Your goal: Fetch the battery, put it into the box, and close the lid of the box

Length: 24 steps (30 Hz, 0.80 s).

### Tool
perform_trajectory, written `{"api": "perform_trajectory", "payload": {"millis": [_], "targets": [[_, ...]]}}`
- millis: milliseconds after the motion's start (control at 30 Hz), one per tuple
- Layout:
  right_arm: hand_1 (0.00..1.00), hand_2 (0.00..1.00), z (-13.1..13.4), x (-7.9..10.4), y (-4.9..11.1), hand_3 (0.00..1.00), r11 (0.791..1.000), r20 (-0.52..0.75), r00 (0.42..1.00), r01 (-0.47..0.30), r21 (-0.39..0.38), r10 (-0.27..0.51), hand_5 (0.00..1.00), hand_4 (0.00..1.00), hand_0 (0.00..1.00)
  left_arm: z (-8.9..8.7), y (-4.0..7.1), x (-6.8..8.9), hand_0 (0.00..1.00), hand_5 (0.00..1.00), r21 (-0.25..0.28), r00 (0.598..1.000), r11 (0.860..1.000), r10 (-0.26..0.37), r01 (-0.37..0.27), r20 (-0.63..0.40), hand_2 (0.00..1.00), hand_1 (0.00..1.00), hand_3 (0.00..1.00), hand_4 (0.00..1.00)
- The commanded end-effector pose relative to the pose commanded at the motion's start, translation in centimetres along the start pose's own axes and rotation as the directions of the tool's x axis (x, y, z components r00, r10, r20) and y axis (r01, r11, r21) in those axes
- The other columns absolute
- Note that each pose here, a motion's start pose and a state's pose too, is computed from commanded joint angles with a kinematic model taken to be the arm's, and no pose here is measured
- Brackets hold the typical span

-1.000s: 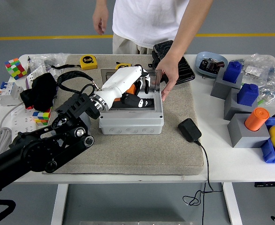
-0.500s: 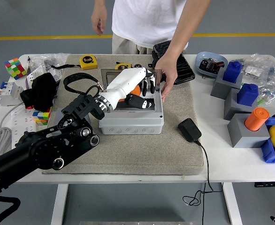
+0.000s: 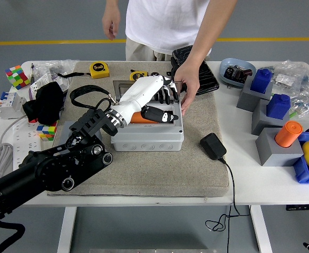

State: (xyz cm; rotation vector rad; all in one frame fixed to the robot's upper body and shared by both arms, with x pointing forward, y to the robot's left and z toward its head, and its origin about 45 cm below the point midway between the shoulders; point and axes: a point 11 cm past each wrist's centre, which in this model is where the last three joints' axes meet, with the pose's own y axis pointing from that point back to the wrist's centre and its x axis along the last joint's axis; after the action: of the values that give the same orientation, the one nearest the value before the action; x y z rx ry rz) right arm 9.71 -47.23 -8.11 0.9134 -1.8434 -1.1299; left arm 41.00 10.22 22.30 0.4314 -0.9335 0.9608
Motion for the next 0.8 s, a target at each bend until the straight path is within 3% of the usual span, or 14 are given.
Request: {"api": "perform_trajectory", "payload": {"millis": [133, 333, 367, 533, 567, 733, 767, 800], "targets": [[0.631, 0.628, 0.0, 0.1, 0.0, 0.543, 1.0, 0.002, 1.0, -0.001, 0.0, 0.001, 0.441, 0.936, 0.66, 0.2, 0.1, 0.5, 0.285, 0.171, -0.009, 1.0, 1.0, 0.017, -0.017, -0.011, 0.358, 0.335, 0.431, 0.998], [0.631, 0.629, 0.1, 0.1, 0.0, 0.543, 1.0, 0.003, 1.0, 0.0, 0.0, 0.0, 0.441, 0.936, 0.659, 1.7, 0.5, 3.1, 0.282, 0.206, -0.088, 0.99, 0.988, 0.123, -0.129, -0.07, 0.363, 0.334, 0.428, 0.998], [0.631, 0.628, 0.1, 0.1, 0.0, 0.543, 1.0, 0.003, 1.0, 0.0, 0.0, 0.0, 0.441, 0.936, 0.659, 1.9, 0.6, 3.8, 0.326, 0.424, -0.102, 0.985, 0.982, 0.149, -0.158, -0.088, 0.365, 0.345, 0.44, 0.998], [0.631, 0.628, 0.0, 0.0, 0.0, 0.543, 1.0, 0.003, 1.0, 0.0, 0.001, 0.0, 0.441, 0.936, 0.659, 2.1, 0.7, 6.3, 0.326, 0.424, -0.127, 0.963, 0.958, 0.242, -0.256, -0.118, 0.365, 0.345, 0.44, 0.998], [0.63, 0.628, 0.0, 0.0, 0.0, 0.544, 1.0, 0.004, 1.0, 0.0, 0.001, 0.0, 0.442, 0.936, 0.66, 1.9, 0.6, 6.6, 0.545, 0.561, -0.116, 0.962, 0.959, 0.247, -0.26, -0.118, 0.598, 0.649, 0.666, 0.998], [0.63, 0.628, -0.1, 0.0, 0.0, 0.544, 1.0, 0.005, 1.0, -0.001, 0.002, 0.001, 0.442, 0.936, 0.66, -0.1, 0.5, 6.6, 0.545, 0.561, -0.029, 0.97, 0.977, 0.206, -0.211, -0.128, 0.598, 0.649, 0.666, 0.998], [0.631, 0.627, -0.1, 0.0, 0.0, 0.544, 1.0, 0.005, 1.0, -0.001, 0.002, 0.001, 0.442, 0.937, 0.659, -0.3, 0.5, 6.5, 0.703, 0.775, -0.016, 0.972, 0.98, 0.195, -0.199, -0.128, 0.767, 0.785, 0.793, 0.998], [0.631, 0.627, 0.0, 0.0, 0.0, 0.544, 1.0, 0.005, 1.0, -0.001, 0.002, 0.001, 0.442, 0.937, 0.659, -0.7, 0.5, 6.3, 0.703, 0.775, 0.0, 0.975, 0.983, 0.184, -0.186, -0.127, 0.767, 0.785, 0.793, 0.998]]}}
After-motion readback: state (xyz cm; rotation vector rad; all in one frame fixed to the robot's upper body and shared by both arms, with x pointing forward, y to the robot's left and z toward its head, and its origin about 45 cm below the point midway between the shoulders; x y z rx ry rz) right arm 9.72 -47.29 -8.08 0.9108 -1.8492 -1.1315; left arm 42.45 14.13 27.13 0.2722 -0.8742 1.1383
